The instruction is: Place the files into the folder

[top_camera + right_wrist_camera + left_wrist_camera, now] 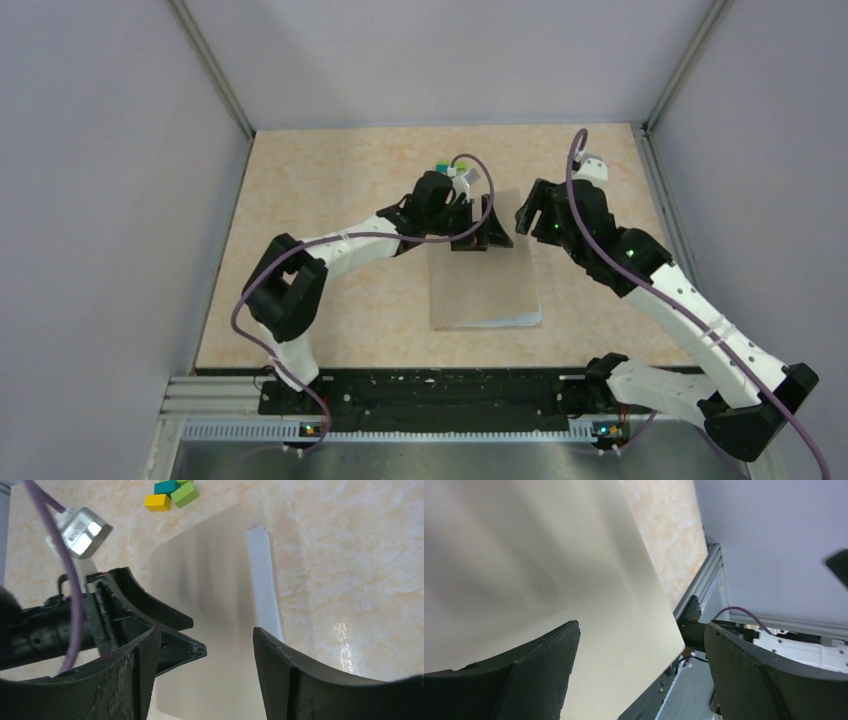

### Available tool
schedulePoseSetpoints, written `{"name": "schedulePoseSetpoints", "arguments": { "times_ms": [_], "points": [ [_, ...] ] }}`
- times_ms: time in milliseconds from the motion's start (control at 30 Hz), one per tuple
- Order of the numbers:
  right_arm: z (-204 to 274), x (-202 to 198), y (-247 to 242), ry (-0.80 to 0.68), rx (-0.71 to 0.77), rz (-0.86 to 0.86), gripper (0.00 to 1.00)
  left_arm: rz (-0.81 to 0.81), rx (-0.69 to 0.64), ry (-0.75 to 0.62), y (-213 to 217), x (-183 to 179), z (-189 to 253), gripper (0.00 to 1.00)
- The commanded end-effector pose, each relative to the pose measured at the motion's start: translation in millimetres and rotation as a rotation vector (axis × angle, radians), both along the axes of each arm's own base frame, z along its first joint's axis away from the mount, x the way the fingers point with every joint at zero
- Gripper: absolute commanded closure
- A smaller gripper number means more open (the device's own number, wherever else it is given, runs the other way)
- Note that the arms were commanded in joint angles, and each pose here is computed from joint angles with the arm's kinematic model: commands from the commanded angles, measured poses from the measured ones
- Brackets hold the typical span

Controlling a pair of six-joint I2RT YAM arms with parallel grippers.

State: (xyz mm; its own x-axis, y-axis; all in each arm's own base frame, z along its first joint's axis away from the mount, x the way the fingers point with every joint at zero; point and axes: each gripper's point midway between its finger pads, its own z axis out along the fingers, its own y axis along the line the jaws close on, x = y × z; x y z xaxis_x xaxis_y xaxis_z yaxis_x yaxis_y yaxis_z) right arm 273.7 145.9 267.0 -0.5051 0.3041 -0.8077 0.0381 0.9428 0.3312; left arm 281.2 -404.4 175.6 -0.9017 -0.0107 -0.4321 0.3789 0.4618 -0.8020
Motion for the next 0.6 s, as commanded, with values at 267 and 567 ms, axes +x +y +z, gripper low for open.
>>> {"name": "schedulePoseSetpoints", "arguments": {
  "times_ms": [267,567],
  "points": [
    [-35,8,10,0.072,-0.042,0.035,0.30,0.030,0.159,-0.006,10,18,-62,0.01],
    [-43,18,31,0.074,-0.017,0.095,0.21,0.230,0.310,-0.141,91,39,-3,0.01]
  ]
}}
